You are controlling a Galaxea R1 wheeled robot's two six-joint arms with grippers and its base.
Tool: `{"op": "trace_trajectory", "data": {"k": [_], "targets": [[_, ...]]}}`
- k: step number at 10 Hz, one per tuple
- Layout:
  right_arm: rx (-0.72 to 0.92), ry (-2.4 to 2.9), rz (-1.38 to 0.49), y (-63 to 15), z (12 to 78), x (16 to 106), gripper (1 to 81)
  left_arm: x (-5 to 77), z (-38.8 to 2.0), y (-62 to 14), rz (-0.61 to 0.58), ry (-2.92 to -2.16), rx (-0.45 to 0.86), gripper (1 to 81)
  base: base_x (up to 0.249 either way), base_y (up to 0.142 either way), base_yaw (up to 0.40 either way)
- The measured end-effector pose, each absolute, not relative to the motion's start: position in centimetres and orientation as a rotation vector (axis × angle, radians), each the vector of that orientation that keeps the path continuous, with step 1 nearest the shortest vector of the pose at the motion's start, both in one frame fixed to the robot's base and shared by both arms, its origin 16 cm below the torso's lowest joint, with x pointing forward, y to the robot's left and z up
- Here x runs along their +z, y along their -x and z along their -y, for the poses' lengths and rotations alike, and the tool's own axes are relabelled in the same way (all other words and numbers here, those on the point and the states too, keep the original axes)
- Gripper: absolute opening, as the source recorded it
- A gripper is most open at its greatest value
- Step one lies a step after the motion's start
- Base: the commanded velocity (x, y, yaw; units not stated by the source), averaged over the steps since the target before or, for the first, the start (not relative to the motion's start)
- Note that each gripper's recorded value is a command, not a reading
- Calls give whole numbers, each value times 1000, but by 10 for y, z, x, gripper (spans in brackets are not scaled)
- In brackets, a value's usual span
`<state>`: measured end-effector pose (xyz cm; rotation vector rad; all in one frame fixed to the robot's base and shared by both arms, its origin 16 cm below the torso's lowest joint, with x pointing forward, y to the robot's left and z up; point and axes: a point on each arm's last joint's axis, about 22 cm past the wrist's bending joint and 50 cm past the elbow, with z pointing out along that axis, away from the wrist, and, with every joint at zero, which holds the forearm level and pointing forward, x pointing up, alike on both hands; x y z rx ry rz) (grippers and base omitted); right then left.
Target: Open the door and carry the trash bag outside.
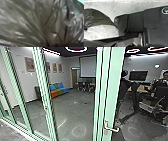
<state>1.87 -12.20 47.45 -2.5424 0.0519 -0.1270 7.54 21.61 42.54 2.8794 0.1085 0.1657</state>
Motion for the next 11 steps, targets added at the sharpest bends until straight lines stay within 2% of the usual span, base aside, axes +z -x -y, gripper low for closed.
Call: {"op": "trace_trajectory", "data": {"k": [3,8,11], "targets": [[-170,2449,-62,-41,150,523,811,426,-214,-76,-109,-2877,166,10,0,0,0],[-246,2430,-94,-65,249,607,811,426,-212,-76,-108,-2875,167,10,0,0,0],[-292,2377,-127,-92,264,667,811,426,-212,-76,-108,-2875,170,10,0,0,0]]}}
